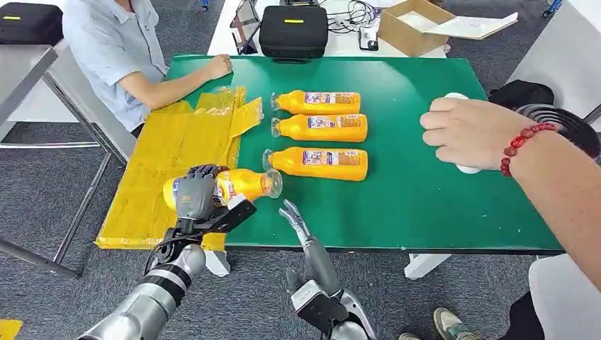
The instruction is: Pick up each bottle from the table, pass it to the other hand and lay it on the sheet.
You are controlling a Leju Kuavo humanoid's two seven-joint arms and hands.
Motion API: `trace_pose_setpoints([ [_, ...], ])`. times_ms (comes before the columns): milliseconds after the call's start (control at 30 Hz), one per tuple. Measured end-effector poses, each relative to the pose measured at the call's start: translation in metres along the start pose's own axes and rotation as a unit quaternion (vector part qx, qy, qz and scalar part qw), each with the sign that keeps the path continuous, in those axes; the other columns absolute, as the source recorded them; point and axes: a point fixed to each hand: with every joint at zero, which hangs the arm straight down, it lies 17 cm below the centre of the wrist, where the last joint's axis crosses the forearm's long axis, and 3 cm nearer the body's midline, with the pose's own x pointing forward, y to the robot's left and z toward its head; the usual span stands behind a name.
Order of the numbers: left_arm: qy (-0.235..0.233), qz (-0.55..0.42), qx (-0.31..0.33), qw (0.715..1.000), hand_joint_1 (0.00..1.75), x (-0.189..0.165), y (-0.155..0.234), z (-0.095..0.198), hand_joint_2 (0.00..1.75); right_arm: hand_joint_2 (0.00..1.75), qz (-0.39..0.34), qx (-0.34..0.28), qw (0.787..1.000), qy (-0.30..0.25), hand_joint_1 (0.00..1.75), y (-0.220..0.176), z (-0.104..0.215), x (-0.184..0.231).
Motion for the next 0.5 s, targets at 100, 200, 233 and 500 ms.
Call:
trace_pose_setpoints([
  [100, 0.024, -0.054, -0.023, 0.998, 1.75, -0.018, -0.008, -0.005, 1.75, 0.0, -0.009, 0.01, 1.0, -0.001, 0.0, 0.005, -0.003, -0.001],
  [200, 0.037, -0.074, -0.043, 0.996, 1.75, -0.029, -0.013, -0.009, 1.75, 0.0, -0.012, 0.015, 1.0, -0.002, 0.0, 0.008, -0.005, -0.001],
  [233, 0.044, -0.078, -0.054, 0.995, 1.75, -0.033, -0.016, -0.01, 1.75, 0.0, -0.013, 0.017, 1.0, -0.002, 0.0, 0.008, -0.005, -0.001],
  [500, 0.098, -0.098, -0.127, 0.982, 1.75, -0.059, -0.037, -0.008, 1.75, 0.0, -0.015, 0.03, 0.999, 0.003, 0.0, 0.015, -0.004, -0.006],
])
